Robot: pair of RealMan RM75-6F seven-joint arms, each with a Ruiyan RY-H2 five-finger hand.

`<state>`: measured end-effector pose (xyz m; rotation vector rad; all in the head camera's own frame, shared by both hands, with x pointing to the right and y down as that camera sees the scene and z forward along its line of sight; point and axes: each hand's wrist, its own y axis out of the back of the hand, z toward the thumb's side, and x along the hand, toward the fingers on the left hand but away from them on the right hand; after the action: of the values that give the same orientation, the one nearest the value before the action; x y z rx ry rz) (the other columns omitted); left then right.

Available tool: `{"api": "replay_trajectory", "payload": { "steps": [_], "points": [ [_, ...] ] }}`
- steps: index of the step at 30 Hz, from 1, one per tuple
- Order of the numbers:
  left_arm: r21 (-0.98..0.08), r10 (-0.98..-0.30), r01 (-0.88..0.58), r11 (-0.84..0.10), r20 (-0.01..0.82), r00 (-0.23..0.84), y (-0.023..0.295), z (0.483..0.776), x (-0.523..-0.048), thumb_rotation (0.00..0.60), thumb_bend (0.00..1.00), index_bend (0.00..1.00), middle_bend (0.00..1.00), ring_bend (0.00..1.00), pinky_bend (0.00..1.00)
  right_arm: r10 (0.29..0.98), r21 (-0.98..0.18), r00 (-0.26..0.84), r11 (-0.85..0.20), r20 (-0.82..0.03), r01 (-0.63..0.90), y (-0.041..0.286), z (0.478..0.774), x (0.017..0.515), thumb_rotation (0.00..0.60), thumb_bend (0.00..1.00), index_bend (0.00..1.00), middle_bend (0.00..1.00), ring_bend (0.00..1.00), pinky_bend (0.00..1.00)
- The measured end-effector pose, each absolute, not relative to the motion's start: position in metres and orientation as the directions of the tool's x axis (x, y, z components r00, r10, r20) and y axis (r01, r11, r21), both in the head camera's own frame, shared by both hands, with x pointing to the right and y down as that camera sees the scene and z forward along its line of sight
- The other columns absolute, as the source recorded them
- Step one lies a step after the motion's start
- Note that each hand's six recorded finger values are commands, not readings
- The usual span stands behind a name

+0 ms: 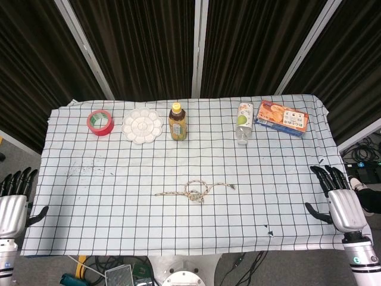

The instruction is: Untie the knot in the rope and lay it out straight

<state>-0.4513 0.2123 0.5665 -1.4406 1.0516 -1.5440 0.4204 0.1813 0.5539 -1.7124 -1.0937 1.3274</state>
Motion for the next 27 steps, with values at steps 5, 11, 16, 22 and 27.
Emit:
{"api": "replay_trajectory", "payload": {
  "steps": [5, 11, 16, 22, 27],
  "points": [
    [-0.932, -0.930, -0.006, -0.363, 0.363, -0.060, 0.212, 0.568, -0.449, 0.600, 0.17, 0.00, 0.00, 0.00, 0.00, 0.912, -0.888, 0.112, -0.410, -0.395, 0.207, 0.185, 0.554, 0.421, 0.600, 0.19, 0.07, 0.11, 0.00, 0.00],
    [-0.931, -0.929, -0.011, -0.366, 0.366, -0.059, 0.215, 0.568, -0.449, 0.600, 0.18, 0.00, 0.00, 0.00, 0.00, 0.909, -0.883, 0.119, -0.417, -0.400, 0.213, 0.188, 0.552, 0.421, 0.600, 0.20, 0.07, 0.11, 0.00, 0.00],
    [-0.931, -0.930, -0.010, -0.364, 0.364, -0.054, 0.214, 0.568, -0.449, 0.600, 0.17, 0.00, 0.00, 0.00, 0.00, 0.895, -0.867, 0.145, -0.445, -0.422, 0.223, 0.186, 0.557, 0.413, 0.600, 0.19, 0.07, 0.13, 0.00, 0.00],
    [-0.931, -0.929, -0.009, -0.366, 0.366, -0.045, 0.211, 0.570, -0.448, 0.600, 0.17, 0.00, 0.00, 0.00, 0.00, 0.842, -0.823, 0.220, -0.533, -0.492, 0.198, 0.171, 0.583, 0.385, 0.600, 0.19, 0.19, 0.17, 0.00, 0.00],
    [-0.925, -0.923, -0.009, -0.381, 0.381, -0.055, 0.212, 0.574, -0.451, 0.600, 0.17, 0.00, 0.00, 0.00, 0.00, 0.798, -0.788, 0.278, -0.590, -0.535, 0.175, 0.150, 0.615, 0.349, 0.600, 0.21, 0.31, 0.19, 0.00, 0.00]
  ]
}}
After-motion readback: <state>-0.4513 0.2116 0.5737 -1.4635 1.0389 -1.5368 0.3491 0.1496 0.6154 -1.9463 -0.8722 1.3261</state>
